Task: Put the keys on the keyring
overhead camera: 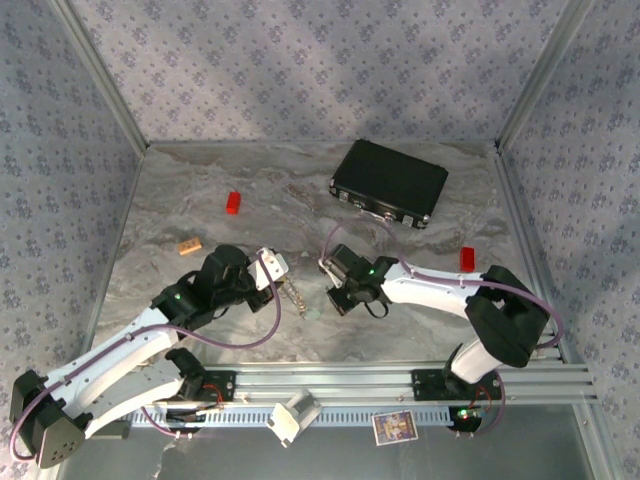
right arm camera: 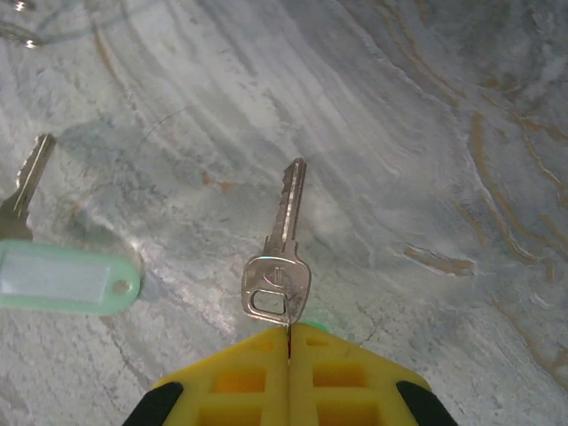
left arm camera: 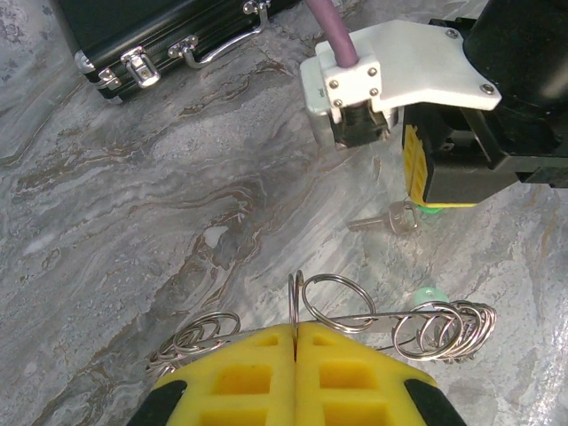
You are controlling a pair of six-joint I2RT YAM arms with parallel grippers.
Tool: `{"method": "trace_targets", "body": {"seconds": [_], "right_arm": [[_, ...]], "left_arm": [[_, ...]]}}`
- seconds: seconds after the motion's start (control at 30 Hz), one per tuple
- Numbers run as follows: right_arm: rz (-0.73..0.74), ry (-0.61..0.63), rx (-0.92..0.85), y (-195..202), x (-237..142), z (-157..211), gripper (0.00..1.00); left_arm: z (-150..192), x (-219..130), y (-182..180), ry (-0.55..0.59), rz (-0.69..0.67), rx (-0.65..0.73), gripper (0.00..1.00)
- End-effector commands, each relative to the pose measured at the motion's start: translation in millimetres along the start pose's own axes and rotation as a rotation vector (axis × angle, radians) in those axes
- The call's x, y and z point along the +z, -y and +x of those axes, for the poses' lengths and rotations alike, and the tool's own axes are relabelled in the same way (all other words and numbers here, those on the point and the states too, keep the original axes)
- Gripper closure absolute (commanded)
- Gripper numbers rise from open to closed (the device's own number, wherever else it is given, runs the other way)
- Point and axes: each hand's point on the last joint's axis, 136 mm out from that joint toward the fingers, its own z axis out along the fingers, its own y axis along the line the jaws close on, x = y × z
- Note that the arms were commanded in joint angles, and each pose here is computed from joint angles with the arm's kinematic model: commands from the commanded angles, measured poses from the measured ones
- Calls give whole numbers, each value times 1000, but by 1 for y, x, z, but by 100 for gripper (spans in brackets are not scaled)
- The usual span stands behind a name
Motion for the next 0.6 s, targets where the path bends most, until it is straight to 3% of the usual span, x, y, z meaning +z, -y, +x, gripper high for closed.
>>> {"method": "trace_targets", "body": {"seconds": [0.0, 0.4, 0.57], "right_arm": [[22, -1, 100, 7, 7, -4, 100], [-27, -16, 154, 6, 24, -14, 100], [-34, -26, 160, 6, 27, -11, 85]], "left_arm": [[-13, -1, 0, 54, 2, 1, 100], [-9, 1, 1, 42, 5, -5, 100], [-10, 2, 1, 44, 6, -6, 100]]}}
